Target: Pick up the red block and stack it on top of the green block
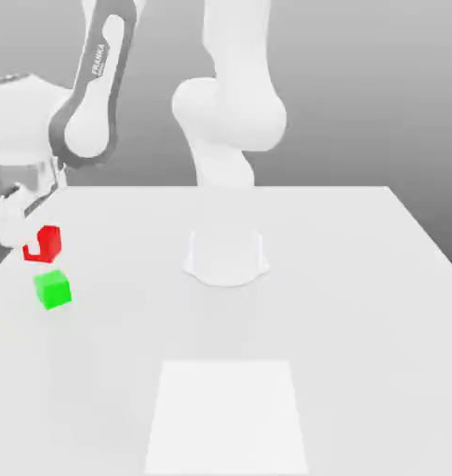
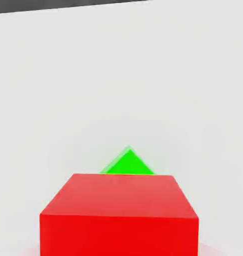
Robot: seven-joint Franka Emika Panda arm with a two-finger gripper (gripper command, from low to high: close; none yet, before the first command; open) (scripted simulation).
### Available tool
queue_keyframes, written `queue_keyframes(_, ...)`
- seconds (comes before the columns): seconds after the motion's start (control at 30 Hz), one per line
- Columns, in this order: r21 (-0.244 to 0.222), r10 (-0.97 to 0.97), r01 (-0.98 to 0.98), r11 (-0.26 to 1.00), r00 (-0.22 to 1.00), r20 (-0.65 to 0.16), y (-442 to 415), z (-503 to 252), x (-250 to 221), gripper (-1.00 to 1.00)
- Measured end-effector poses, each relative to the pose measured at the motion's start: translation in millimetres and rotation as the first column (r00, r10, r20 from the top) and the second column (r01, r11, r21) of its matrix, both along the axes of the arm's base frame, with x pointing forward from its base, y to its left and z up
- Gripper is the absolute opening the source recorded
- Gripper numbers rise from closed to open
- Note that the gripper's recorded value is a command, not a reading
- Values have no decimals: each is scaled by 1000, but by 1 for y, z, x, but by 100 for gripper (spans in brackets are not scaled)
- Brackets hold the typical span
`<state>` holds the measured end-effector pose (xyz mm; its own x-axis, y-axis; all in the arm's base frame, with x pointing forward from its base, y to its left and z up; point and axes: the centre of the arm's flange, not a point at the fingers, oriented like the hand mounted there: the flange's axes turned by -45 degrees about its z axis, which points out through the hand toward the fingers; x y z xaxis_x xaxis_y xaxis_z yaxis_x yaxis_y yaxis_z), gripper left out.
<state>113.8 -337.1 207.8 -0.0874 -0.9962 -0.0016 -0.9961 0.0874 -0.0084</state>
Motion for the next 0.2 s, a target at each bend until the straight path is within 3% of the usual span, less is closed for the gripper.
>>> queue_keyframes(0.07, 0, -2, 2, 1000, 1000, -3, 1, -16, -1, -100)
queue_keyframes(0.1, -1, -2, 2, 1000, 1000, -5, 2, -23, -2, 100)
queue_keyframes(0.2, -1, -2, 2, 1000, 1000, -5, 2, -23, -2, 100)
